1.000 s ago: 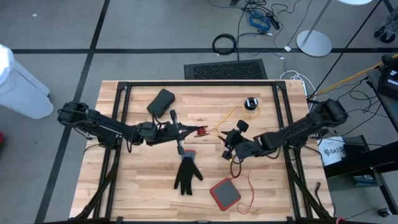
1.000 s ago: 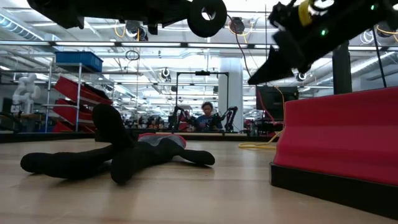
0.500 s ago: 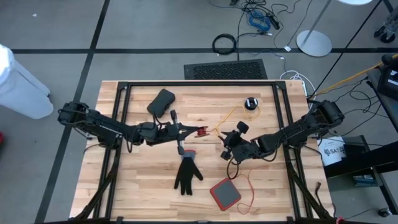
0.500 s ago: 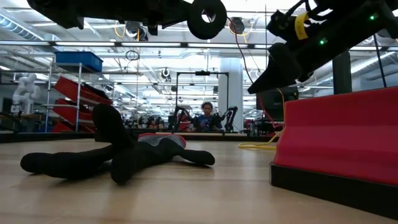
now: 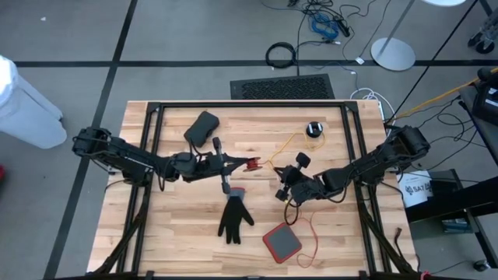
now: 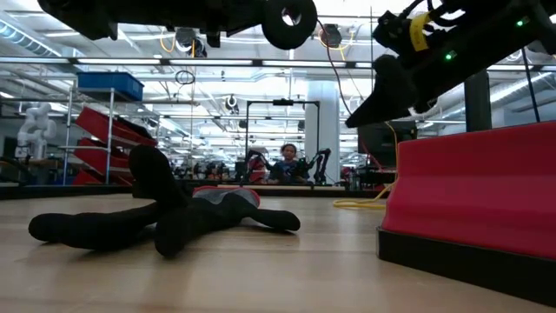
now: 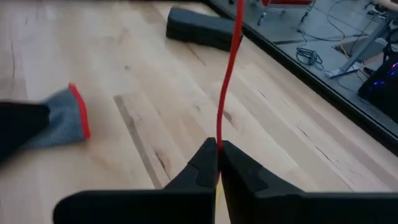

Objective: Coil cords
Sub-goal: Coil the red wire onto the black spool

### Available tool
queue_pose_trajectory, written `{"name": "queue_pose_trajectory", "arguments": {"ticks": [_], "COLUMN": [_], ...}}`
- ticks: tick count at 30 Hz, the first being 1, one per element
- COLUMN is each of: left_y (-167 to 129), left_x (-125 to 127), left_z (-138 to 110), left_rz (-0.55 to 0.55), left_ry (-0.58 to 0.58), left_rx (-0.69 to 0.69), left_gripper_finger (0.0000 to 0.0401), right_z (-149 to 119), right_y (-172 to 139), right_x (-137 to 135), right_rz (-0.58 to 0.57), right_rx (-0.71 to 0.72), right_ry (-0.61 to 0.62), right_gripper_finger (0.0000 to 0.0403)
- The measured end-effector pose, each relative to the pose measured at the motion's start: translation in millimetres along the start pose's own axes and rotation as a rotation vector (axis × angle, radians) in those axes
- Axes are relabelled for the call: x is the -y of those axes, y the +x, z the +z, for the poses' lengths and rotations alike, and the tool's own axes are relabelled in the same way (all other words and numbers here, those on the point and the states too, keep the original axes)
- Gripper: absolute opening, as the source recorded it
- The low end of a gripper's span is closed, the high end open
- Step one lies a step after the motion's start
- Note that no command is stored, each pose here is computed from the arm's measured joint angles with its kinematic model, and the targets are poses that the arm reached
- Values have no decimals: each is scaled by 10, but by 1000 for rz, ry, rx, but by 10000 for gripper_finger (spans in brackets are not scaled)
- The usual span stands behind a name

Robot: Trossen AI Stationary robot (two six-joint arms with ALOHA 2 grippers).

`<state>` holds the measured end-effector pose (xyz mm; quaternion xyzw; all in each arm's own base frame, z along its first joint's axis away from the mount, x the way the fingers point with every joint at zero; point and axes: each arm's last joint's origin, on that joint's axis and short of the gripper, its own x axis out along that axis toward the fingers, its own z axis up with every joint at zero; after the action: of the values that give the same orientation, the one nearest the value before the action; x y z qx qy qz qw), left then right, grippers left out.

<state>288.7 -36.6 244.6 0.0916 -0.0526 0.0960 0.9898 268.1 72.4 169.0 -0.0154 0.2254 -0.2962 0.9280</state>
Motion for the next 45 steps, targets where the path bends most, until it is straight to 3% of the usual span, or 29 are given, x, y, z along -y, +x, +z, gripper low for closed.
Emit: {"name": "queue_pose_trajectory", "arguments": {"ticks": [9,18,24,45], "left_y": [102,187,193,192], "left_x": [51,110,125,124], "left_z": [-141,-403,-482,-523], "left_rz": [49,145,186,211], "left_ry": [-16,101,211,363], "left_rx": [74,46,-12,-76], "left_gripper_finger": [0,0,0,0], "right_z": [115,317,416,454], "right_y": [307,594,545,400], "right_x": [-50,-262,-334,-464], "right_rz": [-1,22,61,138], "right_rx": [126,130,152,201], "right_ry": [118,109,103,135], "right_gripper_finger": [1,0,0,0]}}
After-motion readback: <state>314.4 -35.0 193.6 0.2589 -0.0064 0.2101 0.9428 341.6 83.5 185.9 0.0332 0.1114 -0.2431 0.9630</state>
